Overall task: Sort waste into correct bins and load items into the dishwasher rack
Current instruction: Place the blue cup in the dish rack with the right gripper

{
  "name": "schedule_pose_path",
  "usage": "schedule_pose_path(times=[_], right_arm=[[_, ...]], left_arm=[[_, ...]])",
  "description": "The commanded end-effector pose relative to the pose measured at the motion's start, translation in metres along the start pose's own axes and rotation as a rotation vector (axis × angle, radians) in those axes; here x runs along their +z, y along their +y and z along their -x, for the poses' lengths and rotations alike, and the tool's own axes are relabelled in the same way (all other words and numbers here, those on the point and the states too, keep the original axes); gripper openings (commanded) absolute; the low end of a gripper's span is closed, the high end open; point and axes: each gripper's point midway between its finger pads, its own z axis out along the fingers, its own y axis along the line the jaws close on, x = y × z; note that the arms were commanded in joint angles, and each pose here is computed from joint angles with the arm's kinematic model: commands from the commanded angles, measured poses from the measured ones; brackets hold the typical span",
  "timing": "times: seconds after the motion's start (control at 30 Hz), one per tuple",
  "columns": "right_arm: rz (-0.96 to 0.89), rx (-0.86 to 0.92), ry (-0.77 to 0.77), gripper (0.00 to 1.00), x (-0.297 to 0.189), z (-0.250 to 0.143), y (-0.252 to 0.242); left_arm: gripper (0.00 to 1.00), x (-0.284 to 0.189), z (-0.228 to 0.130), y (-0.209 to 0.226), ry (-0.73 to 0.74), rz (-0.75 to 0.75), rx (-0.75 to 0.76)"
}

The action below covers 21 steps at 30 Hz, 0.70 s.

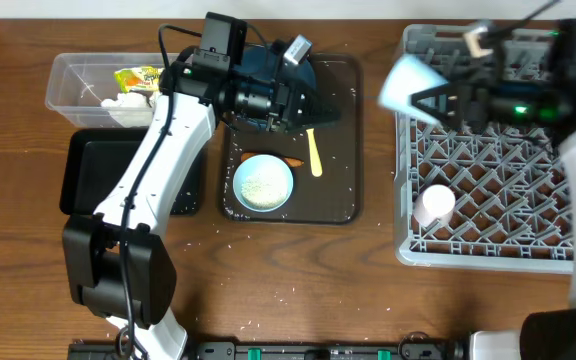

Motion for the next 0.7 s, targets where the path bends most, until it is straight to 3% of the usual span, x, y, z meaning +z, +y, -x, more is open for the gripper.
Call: schedule_pose_path(times=[0.0,0.13,0.27,0.47,0.67], right_arm=[[-0.302,0.230,0.015,0.51,-0.031,-0.017,-0.041],[-0.664,0.459,0.125,0.55,-0.072,-0.066,-0.083],[-0.900,0.567,0.248,0.60,-0.102,-0.104,-0.098],[-1.064,0.654,0.339,0.61,-0.125,-0.129,-0.107],[-1.052,0.727,0.438,0.60,-0.120,-0.147,-0.119]], left_arm=[[0.36,-0.006,0.013,0.028,-0.079,0.214,0.022],[0.36,-0.030,0.022,0.085,-0.174,0.563,-0.026],[0.36,-0.056,0.018,0.118,-0.210,0.803,-0.075],[0.36,-0.073,0.010,0.135,-0.214,0.953,-0.107],[0.37,-0.086,0.005,0.144,-0.215,1.044,-0.127]])
